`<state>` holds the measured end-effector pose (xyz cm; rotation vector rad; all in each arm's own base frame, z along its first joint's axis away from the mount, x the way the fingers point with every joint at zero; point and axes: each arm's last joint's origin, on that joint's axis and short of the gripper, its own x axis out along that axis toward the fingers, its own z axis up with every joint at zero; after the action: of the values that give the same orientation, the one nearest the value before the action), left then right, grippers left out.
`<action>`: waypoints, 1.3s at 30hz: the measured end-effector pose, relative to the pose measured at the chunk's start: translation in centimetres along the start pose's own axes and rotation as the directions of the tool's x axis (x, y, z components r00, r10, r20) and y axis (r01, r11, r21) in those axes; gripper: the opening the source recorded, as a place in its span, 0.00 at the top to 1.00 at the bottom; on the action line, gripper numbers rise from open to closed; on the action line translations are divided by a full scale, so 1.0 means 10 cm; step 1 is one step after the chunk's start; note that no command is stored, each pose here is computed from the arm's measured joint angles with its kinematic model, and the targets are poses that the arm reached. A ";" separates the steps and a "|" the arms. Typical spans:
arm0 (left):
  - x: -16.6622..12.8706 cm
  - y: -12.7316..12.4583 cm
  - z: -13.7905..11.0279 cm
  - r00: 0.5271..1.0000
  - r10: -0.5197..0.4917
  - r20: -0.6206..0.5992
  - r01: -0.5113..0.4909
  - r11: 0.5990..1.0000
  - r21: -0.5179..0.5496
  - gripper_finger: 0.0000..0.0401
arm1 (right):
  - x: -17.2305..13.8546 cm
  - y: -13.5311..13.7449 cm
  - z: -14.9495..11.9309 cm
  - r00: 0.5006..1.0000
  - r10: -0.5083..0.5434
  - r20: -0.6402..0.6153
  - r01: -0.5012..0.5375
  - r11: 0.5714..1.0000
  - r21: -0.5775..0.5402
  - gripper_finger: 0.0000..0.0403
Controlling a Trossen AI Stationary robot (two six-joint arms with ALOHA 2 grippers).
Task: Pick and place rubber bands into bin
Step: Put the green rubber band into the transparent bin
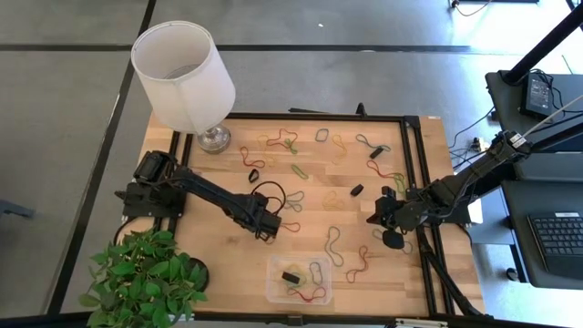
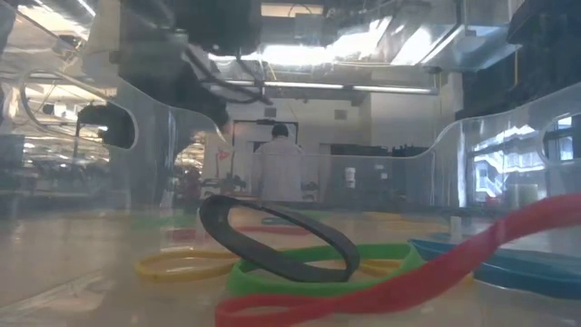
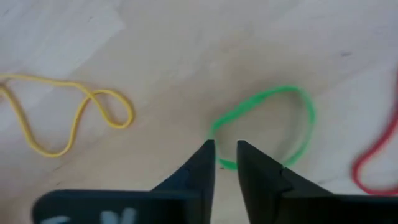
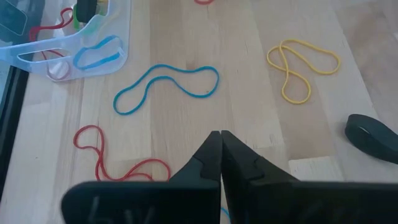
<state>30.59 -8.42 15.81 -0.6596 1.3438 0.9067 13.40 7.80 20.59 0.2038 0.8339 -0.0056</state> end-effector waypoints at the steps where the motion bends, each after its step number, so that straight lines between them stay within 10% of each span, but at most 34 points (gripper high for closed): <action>1: 0.02 0.01 -0.01 1.000 0.008 -0.003 -0.008 1.000 -0.011 0.80 | 0.00 0.00 0.00 1.000 0.000 0.000 0.000 1.000 0.000 0.99; 8: 0.19 0.04 -0.07 0.999 -0.036 -0.026 0.034 0.996 -0.077 0.70 | 0.00 0.00 0.00 1.000 0.000 0.000 0.000 1.000 0.001 0.99; 13: 0.25 0.05 -0.11 0.997 -0.062 -0.049 0.056 0.991 -0.119 0.83 | 0.00 0.00 0.00 1.000 0.001 0.003 -0.001 1.000 0.003 0.99; 24: -0.48 -0.22 -0.11 0.985 -0.147 0.085 0.152 0.987 -0.059 0.99 | 0.01 0.02 0.02 1.000 0.012 0.018 -0.012 1.000 0.008 0.99; 33: -1.51 -0.50 -0.05 0.882 -0.386 0.268 0.326 0.913 0.244 0.99 | 0.01 0.02 0.02 1.000 0.010 0.014 -0.010 1.000 0.005 0.99; 39: -1.69 -0.87 -0.12 0.837 -0.478 0.265 0.308 0.813 0.495 0.99 | 0.01 0.01 0.02 1.000 0.009 0.013 -0.009 1.000 0.002 0.99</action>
<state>37.58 -16.81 31.49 -0.3681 0.9520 0.3374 13.60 7.92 20.65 0.2091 0.8199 0.0003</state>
